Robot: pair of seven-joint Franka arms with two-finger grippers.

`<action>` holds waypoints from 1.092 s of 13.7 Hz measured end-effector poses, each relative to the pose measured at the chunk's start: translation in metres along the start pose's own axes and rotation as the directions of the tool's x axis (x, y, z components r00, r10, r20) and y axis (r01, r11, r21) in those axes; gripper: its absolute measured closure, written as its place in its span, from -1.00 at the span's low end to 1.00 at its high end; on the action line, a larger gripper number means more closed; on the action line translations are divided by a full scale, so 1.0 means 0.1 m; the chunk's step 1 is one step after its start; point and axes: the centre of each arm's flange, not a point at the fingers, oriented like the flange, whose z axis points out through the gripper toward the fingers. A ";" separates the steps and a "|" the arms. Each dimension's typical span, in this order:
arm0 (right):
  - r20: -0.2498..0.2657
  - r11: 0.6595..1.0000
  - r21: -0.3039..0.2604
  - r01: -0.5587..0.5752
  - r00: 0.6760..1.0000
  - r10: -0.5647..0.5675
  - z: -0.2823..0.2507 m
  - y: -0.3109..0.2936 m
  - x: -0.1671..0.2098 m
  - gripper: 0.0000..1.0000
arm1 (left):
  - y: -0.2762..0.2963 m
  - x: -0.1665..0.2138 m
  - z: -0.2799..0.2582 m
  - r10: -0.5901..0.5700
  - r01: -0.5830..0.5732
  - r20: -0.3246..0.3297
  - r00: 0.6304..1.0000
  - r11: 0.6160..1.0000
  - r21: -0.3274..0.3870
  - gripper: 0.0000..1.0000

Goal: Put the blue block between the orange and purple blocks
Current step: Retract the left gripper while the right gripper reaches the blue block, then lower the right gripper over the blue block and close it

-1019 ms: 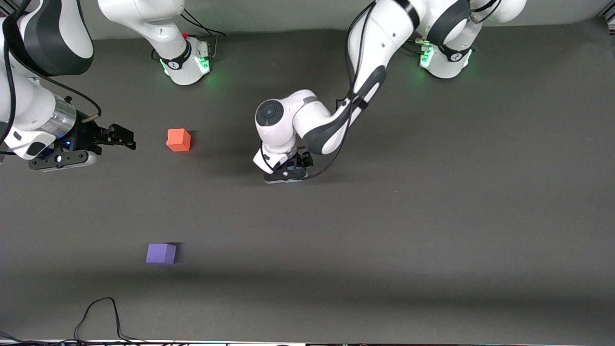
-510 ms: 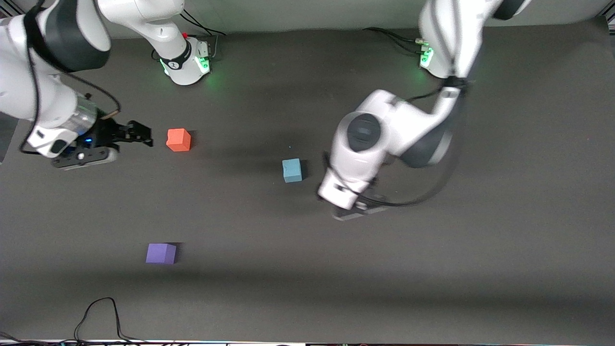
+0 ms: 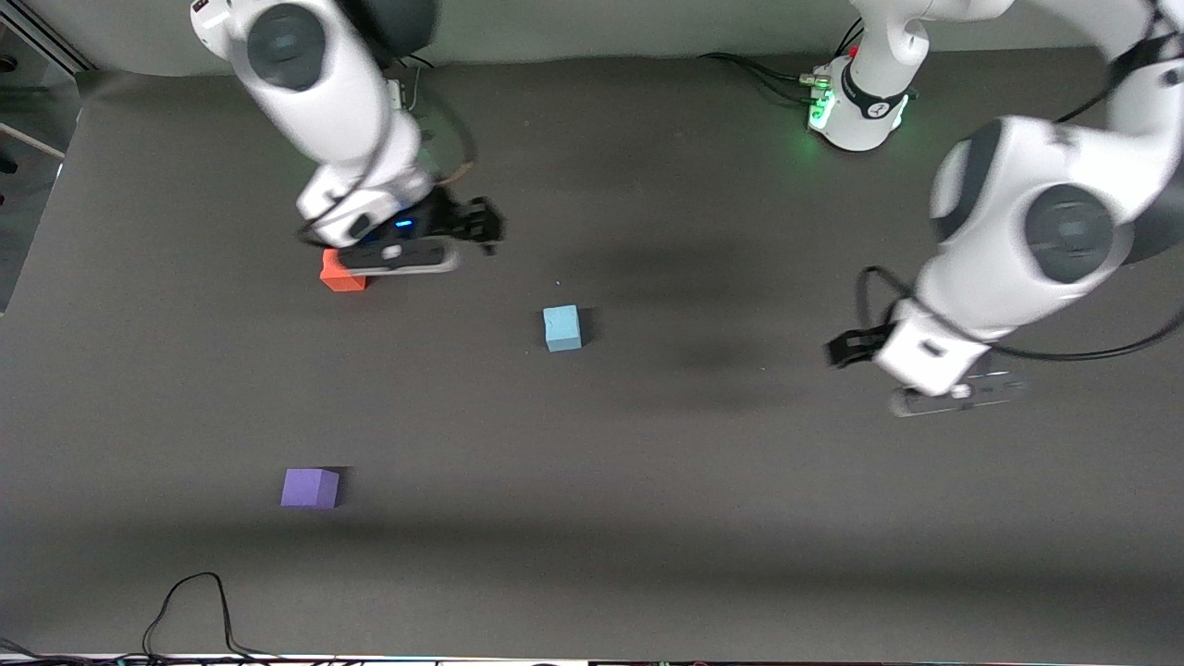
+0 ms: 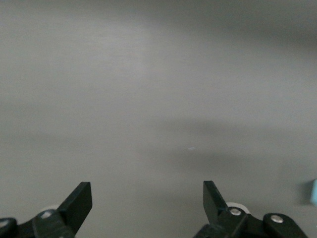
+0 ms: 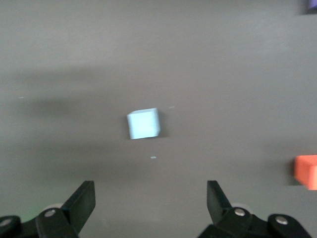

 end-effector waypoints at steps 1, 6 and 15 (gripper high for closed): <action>0.007 1.000 -0.005 0.002 1.000 -0.002 0.10 -0.15 0.00 -1.00 | -0.31 0.01 -0.06 0.027 -0.027 0.010 1.000 1.000 0.001 -1.00; 0.043 1.000 -0.027 -0.011 0.999 0.012 0.61 -0.25 0.18 -1.00 | -0.96 -0.19 -0.29 0.110 -0.110 0.007 0.994 0.994 0.001 -1.00; -0.010 1.000 -0.008 0.024 1.000 -0.024 2.43 -0.39 -0.04 -1.00 | -1.11 -0.66 -0.70 0.166 -0.166 -0.047 0.985 0.986 0.014 -1.00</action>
